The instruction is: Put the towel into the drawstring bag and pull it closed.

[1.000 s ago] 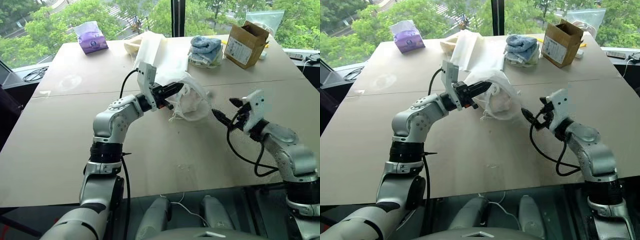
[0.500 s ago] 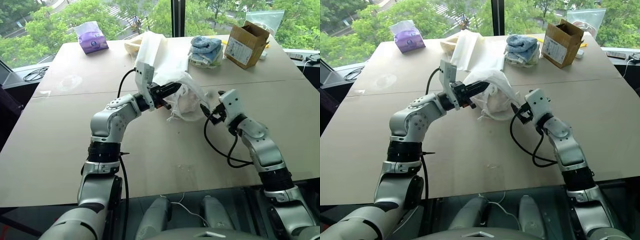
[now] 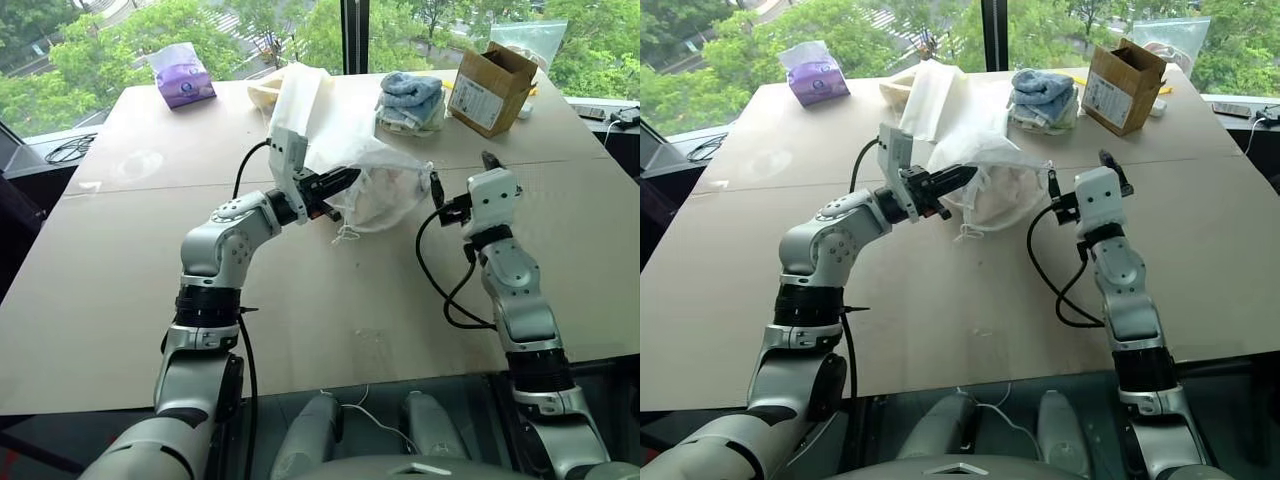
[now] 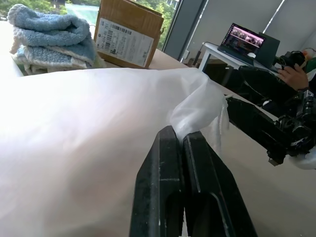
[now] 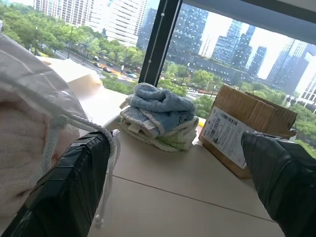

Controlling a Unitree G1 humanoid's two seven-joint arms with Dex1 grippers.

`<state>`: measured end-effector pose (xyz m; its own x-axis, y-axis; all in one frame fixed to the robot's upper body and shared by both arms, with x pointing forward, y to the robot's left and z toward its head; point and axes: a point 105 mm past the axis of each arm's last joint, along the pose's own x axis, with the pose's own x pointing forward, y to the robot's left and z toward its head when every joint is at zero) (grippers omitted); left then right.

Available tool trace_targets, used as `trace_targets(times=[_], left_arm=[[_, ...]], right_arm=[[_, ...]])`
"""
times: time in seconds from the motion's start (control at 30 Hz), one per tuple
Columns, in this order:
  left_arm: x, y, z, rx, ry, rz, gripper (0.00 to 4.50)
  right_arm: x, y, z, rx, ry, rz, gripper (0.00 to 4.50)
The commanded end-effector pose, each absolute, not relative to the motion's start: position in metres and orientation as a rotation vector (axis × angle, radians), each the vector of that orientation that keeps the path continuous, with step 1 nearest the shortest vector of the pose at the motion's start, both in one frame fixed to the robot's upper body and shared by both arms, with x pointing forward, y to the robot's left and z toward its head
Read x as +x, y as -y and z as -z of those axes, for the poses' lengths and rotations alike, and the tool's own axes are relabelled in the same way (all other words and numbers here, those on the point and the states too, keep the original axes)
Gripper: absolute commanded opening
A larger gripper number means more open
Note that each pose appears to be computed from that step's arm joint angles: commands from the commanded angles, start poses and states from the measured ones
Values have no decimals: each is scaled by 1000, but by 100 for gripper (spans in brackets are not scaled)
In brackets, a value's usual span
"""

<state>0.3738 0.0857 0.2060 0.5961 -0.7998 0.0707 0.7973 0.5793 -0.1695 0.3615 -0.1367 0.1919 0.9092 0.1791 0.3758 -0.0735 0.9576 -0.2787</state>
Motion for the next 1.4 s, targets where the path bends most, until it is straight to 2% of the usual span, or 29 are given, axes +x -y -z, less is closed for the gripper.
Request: trace_targets(times=[0.03, 0.1, 0.2, 0.3, 0.43, 0.63, 0.87, 1.13, 1.3, 1.4], left_arm=[[374, -90, -212, -174, 18, 925, 0], [374, -93, -208, -167, 7, 918, 0], [374, -98, -204, -160, 1, 906, 0], [377, -105, -203, -160, 1, 885, 0], [380, -114, -196, -142, -11, 862, 0], [383, -119, -190, -123, -25, 860, 0], [382, -118, -186, -119, -36, 866, 0], [380, -114, -182, -122, -40, 870, 0], [379, -113, -181, -118, -41, 870, 0], [379, -114, -182, -119, -39, 866, 0]], right_arm=[[353, 140, -209, -181, 469, -124, 444], [350, 136, -205, -148, 446, -172, 444], [337, 108, -181, -97, 317, -426, 444], [328, 106, -169, -81, 241, -503, 444], [306, 92, -149, -31, 89, -715, 444], [322, 107, -164, 201, 107, -605, 444], [347, 101, -183, 532, 106, -544, 444], [388, 75, -166, 676, -52, -523, 444], [403, 72, -156, 696, -100, -489, 444], [406, 70, -151, 727, -122, -483, 371]])
